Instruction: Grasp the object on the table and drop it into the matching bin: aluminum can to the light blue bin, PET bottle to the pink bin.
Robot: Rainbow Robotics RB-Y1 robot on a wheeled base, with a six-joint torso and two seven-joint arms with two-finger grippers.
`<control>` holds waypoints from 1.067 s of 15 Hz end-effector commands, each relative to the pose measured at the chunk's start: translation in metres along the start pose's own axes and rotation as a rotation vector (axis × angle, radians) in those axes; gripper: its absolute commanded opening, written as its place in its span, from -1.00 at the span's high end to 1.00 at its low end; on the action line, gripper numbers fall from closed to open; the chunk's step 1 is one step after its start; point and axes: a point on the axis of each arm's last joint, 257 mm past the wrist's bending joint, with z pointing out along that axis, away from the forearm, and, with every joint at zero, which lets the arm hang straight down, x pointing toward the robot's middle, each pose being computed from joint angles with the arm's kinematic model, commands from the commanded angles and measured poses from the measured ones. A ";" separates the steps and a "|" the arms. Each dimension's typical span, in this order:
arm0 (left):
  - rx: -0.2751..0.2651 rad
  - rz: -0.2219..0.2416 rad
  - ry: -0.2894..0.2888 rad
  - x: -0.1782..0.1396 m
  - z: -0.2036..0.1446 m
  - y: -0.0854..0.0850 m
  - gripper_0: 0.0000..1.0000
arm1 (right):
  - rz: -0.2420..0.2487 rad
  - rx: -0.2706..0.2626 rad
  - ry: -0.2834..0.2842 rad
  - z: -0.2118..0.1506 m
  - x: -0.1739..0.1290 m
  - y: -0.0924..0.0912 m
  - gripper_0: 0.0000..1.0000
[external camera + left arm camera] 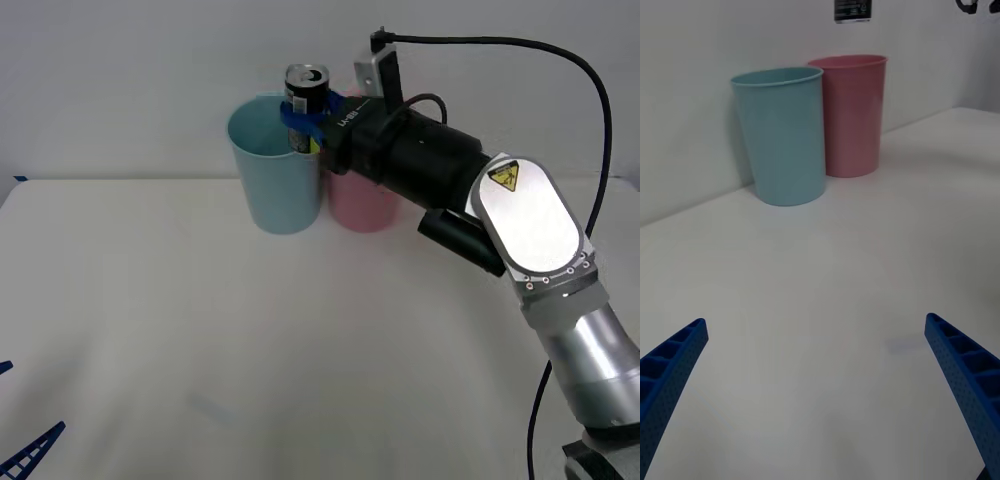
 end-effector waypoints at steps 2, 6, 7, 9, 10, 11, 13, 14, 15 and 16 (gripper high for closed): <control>0.000 0.000 0.000 0.000 0.000 0.000 -1.00 | -0.003 0.028 0.018 0.037 -0.006 -0.017 1.00; 0.000 0.000 0.000 0.000 0.000 0.000 -1.00 | 0.025 0.067 0.044 0.067 -0.003 -0.038 1.00; 0.000 0.000 0.000 0.000 0.000 0.000 -1.00 | 0.033 0.082 0.050 0.074 0.000 -0.043 1.00; 0.000 0.000 0.000 0.000 0.000 0.000 -1.00 | 0.041 0.108 0.055 0.084 0.003 -0.050 1.00; 0.000 0.000 0.000 0.000 0.000 0.000 -1.00 | 0.044 0.118 0.057 0.090 0.003 -0.051 1.00; 0.000 0.000 0.000 0.000 0.000 0.000 -1.00 | 0.049 0.127 0.062 0.095 0.006 -0.052 1.00; 0.000 0.000 0.000 0.000 0.000 0.000 -1.00 | 0.055 0.142 0.065 0.103 0.008 -0.053 1.00; 0.000 0.000 0.000 0.000 0.000 0.000 -1.00 | 0.053 0.146 0.062 0.104 0.007 -0.054 1.00; 0.000 0.000 0.000 0.000 0.000 0.000 -1.00 | 0.051 0.146 0.063 0.103 0.007 -0.054 1.00; 0.000 0.000 0.000 0.000 0.000 0.000 -1.00 | 0.048 0.146 0.063 0.103 0.007 -0.054 1.00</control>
